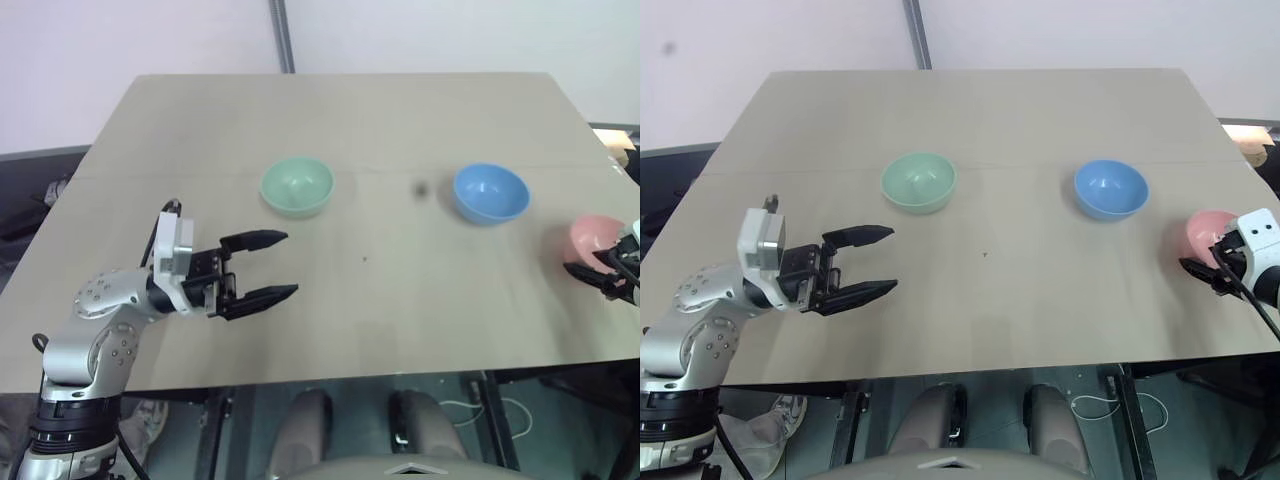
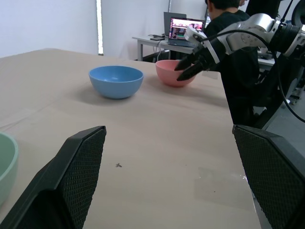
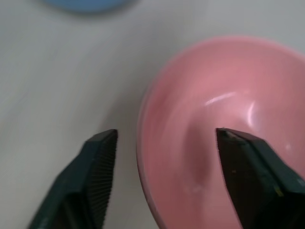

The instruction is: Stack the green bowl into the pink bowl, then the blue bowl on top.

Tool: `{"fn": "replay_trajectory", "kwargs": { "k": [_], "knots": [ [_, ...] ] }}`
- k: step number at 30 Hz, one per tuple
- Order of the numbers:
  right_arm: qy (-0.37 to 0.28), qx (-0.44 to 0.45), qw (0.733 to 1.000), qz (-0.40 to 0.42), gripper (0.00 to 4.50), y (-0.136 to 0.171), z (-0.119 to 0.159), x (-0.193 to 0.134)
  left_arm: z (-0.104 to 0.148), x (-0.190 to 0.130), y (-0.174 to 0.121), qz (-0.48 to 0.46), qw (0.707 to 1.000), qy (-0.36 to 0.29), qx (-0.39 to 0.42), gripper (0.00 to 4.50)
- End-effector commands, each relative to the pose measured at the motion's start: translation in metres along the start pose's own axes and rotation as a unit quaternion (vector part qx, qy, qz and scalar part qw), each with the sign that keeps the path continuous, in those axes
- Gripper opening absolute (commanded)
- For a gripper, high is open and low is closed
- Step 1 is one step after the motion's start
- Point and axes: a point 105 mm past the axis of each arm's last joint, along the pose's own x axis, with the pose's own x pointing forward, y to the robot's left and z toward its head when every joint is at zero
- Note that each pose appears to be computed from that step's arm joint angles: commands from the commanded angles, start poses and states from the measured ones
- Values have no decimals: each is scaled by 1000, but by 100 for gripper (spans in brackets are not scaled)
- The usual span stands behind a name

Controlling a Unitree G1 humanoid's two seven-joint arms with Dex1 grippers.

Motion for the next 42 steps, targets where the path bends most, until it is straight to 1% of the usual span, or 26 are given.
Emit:
{"fn": "replay_trajectory", "kwargs": {
  "k": [1, 2, 4, 5, 8, 9, 12, 14, 16, 17, 19, 21, 25, 28, 31, 33, 35, 38, 40, 41, 42],
  "knots": [
    [-9, -28, 1000, -6, 151, -5, 12, 0, 10, 2, -4, 2, 1000, -11, 25, 450],
    [-6, -33, 999, -4, 108, -4, 10, 2, 9, 2, -4, 4, 1000, -11, 25, 450],
    [-3, -45, 999, -6, 6, -3, 9, 5, 9, 1, -5, 6, 1000, -11, 24, 450],
    [-3, -57, 998, -4, 2, -1, 10, 7, 8, 1, -4, 8, 1000, -9, 24, 450],
    [-37, -121, 991, 46, 2, 23, 21, 3, 2, -2, -1, 26, 999, 2, 22, 450],
    [-54, -138, 985, 89, 2, 43, 28, -4, -1, -6, 0, 35, 999, 7, 18, 450],
    [-81, -166, 954, 238, 2, 123, 42, -35, -16, -25, 3, 64, 997, 34, 7, 450],
    [-91, -176, 941, 274, 2, 155, 45, -45, -20, -33, 5, 78, 996, 39, 1, 450],
    [-99, -204, 932, 285, 2, 177, 47, -43, -23, -37, 9, 86, 996, 39, -1, 450],
    [-109, -225, 927, 280, 2, 187, 49, -37, -27, -37, 11, 89, 995, 45, -1, 450],
    [-129, -252, 920, 271, 2, 202, 54, -24, -34, -35, 14, 94, 994, 55, 1, 450],
    [-145, -255, 916, 273, 2, 213, 59, -11, -37, -34, 20, 103, 993, 60, 5, 450],
    [-176, -289, 895, 289, 2, 241, 72, 14, -33, -33, 29, 114, 992, 60, 11, 450],
    [-196, -304, 879, 310, 2, 254, 84, 20, -33, -34, 28, 118, 991, 59, 11, 450],
    [-219, -308, 862, 337, 2, 270, 97, 19, -30, -33, 27, 121, 991, 56, 10, 450],
    [-225, -313, 853, 352, 2, 277, 99, 17, -28, -32, 28, 125, 991, 53, 12, 450],
    [-216, -318, 847, 366, 2, 279, 97, 18, -26, -30, 29, 128, 990, 51, 12, 450],
    [-206, -319, 846, 375, 131, 277, 95, 20, -24, -25, 30, 133, 990, 52, 14, 450],
    [-209, -323, 850, 360, 225, 272, 98, 19, -22, -20, 31, 138, 988, 59, 22, 450],
    [-207, -325, 851, 357, 253, 269, 99, 17, -21, -18, 32, 143, 987, 62, 30, 450],
    [-205, -327, 852, 355, 298, 265, 99, 13, -20, -16, 34, 149, 986, 68, 39, 450]
  ]
}}
